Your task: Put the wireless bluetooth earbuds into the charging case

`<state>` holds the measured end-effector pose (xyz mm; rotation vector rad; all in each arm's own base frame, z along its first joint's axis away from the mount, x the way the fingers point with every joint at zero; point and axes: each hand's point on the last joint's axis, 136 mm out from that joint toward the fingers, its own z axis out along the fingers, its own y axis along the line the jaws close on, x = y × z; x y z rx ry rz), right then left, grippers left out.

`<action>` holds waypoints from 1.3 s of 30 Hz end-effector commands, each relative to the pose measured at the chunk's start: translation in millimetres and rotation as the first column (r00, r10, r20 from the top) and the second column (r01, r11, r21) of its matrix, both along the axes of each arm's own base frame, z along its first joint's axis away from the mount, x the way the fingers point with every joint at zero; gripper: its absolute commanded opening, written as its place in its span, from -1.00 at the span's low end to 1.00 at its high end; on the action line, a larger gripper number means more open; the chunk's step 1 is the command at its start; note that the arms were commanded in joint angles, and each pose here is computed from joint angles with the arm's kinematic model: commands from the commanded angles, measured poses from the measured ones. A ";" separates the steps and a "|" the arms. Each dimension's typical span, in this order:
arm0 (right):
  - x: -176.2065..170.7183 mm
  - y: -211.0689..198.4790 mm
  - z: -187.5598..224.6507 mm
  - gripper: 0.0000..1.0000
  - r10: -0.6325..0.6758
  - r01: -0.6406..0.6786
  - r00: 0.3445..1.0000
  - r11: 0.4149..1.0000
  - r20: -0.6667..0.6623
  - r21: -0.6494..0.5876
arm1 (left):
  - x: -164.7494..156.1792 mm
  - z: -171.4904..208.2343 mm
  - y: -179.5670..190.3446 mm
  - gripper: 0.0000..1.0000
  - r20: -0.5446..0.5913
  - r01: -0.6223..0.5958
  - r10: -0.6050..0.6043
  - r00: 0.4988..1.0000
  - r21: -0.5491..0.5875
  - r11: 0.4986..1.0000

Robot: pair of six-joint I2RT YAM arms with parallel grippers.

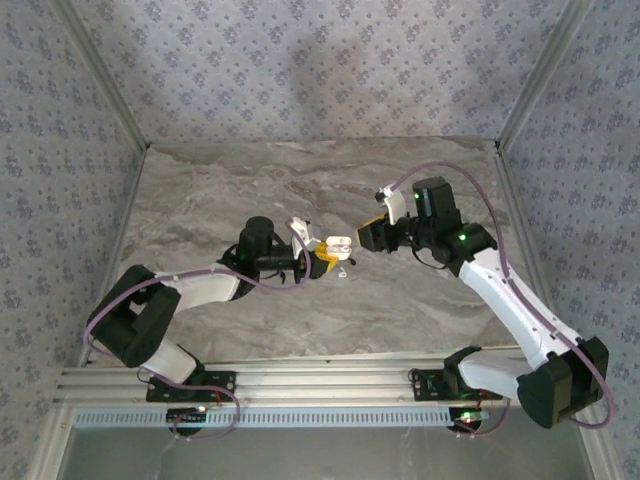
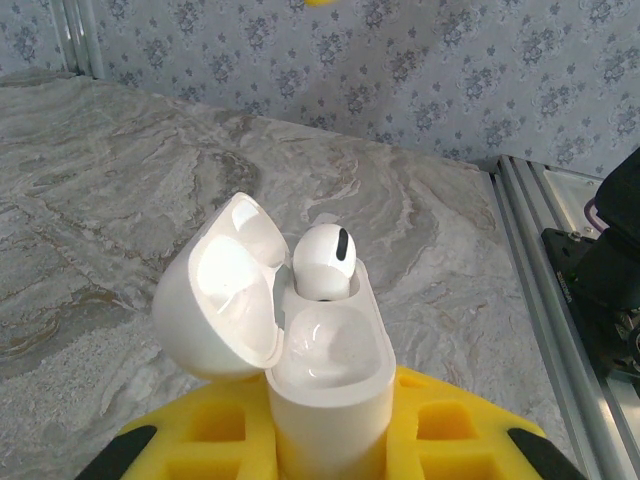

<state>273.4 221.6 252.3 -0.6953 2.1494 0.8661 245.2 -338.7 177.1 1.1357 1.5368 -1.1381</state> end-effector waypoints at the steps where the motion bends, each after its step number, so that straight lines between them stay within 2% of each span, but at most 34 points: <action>1: -5.8 7.5 -9.6 -0.29 0.018 -0.013 0.994 0.999 -0.108 0.049 | -3.7 33.5 -4.6 -0.68 0.106 0.039 -0.032 0.994 -0.062 0.997; 21: -9.6 17.3 -60.5 -0.51 0.036 -0.045 0.966 0.999 -0.256 -0.027 | -8.5 39.6 -4.7 -0.68 0.129 0.048 -0.039 0.991 -0.068 0.997; 28: -12.3 17.9 -61.6 -0.48 0.035 -0.050 0.969 0.997 -0.246 -0.055 | -6.0 37.8 -3.1 -0.68 0.133 0.028 -0.020 0.991 -0.058 0.998; 34: -8.0 5.1 -45.5 -0.35 -0.027 0.017 0.970 0.999 -0.242 -0.045 | 4.8 23.6 6.5 -0.68 0.119 -0.054 0.057 0.991 -0.031 0.998; 37: -7.5 -6.9 -48.9 -0.33 -0.105 0.082 0.953 0.992 -0.283 -0.092 | 11.9 13.8 14.6 -0.69 0.102 -0.113 0.114 0.988 -0.014 0.994; 39: -3.6 -21.3 -58.7 -0.32 -0.206 0.156 0.924 0.972 -0.322 -0.174 | 16.5 7.4 20.8 -0.69 0.089 -0.156 0.156 0.984 -0.004 0.988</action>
